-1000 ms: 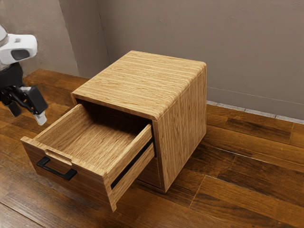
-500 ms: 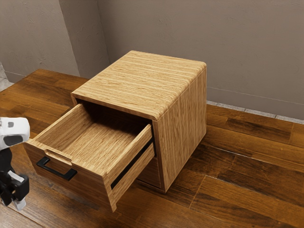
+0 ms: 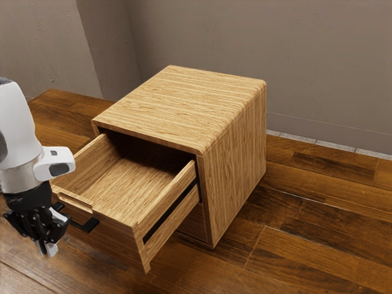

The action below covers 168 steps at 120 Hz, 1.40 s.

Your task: Push the drawer handle with one arm to close the drawer

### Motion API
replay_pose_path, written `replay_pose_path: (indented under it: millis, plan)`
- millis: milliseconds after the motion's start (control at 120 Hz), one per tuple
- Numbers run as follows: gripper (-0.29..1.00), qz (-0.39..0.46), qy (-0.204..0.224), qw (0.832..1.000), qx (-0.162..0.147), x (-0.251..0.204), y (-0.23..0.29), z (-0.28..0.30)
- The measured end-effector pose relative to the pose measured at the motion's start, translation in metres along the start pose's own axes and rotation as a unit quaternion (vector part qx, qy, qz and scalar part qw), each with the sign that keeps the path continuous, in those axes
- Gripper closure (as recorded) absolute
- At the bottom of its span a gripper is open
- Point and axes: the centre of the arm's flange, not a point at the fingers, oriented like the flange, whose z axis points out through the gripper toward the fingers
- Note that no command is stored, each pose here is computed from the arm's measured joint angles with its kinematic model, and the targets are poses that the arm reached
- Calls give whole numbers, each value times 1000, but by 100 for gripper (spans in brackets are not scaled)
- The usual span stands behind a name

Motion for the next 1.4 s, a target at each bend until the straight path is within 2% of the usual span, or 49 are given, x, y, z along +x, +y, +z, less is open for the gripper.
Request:
replay_pose_path:
  millis: [517,1050,1242,1275,1325,1400]
  plan:
    - [70,-9,46,999,-3,115,12,-19]
    - [70,6,89,996,-2,203,39,-40]
    - [70,10,98,995,0,218,43,-40]
    - [68,11,104,995,0,212,44,-44]
    - [57,17,111,994,0,191,48,-56]
    - [41,6,102,995,-21,163,53,-81]
